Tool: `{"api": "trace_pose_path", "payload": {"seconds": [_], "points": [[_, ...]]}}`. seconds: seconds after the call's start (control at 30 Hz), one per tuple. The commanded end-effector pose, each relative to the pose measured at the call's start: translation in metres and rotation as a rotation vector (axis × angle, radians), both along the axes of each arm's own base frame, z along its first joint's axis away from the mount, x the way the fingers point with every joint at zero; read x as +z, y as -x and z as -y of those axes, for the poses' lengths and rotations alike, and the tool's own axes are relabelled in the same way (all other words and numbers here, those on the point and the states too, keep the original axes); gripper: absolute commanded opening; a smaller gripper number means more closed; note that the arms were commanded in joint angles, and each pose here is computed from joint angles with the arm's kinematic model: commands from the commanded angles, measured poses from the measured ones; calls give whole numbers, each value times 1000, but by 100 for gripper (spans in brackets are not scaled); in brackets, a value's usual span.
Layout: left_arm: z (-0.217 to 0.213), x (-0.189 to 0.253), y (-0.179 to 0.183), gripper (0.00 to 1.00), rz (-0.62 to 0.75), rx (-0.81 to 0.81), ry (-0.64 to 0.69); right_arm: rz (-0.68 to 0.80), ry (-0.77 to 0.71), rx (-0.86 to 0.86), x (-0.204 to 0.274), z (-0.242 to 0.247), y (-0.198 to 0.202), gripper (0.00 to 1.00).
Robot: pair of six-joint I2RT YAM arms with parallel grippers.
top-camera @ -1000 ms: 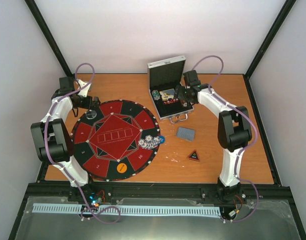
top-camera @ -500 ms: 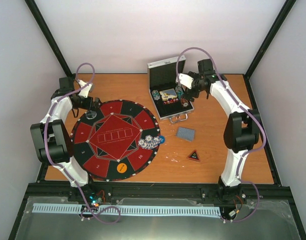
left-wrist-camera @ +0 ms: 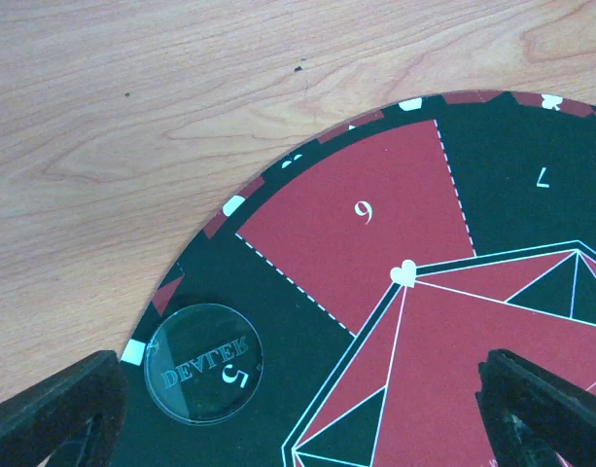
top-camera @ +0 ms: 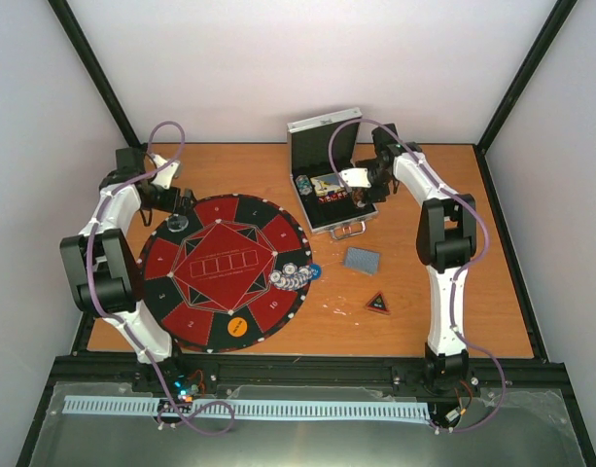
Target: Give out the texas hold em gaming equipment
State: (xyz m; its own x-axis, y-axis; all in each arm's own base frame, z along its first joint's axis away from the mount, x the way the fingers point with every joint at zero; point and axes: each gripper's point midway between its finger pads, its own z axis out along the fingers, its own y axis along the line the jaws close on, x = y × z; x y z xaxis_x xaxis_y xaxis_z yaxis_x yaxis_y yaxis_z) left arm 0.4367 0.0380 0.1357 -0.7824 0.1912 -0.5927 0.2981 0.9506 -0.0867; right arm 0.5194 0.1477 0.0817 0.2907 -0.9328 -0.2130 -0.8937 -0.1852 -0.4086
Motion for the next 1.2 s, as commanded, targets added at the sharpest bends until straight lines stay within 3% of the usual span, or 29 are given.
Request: {"api": "trace_pose_path", "payload": {"seconds": [0.0, 0.17, 0.77, 1.17], "points": [[-8, 2, -9, 100, 2, 2, -12, 21, 45, 61, -1, -2, 1, 79], [-7, -4, -10, 100, -8, -3, -12, 25, 85, 76, -15, 0, 0, 69], [-6, -21, -11, 100, -40, -10, 3, -19, 155, 87, -54, 3, 6, 65], [-5, -24, -12, 100, -45, -15, 11, -99, 281, 74, -60, 12, 40, 65]]}}
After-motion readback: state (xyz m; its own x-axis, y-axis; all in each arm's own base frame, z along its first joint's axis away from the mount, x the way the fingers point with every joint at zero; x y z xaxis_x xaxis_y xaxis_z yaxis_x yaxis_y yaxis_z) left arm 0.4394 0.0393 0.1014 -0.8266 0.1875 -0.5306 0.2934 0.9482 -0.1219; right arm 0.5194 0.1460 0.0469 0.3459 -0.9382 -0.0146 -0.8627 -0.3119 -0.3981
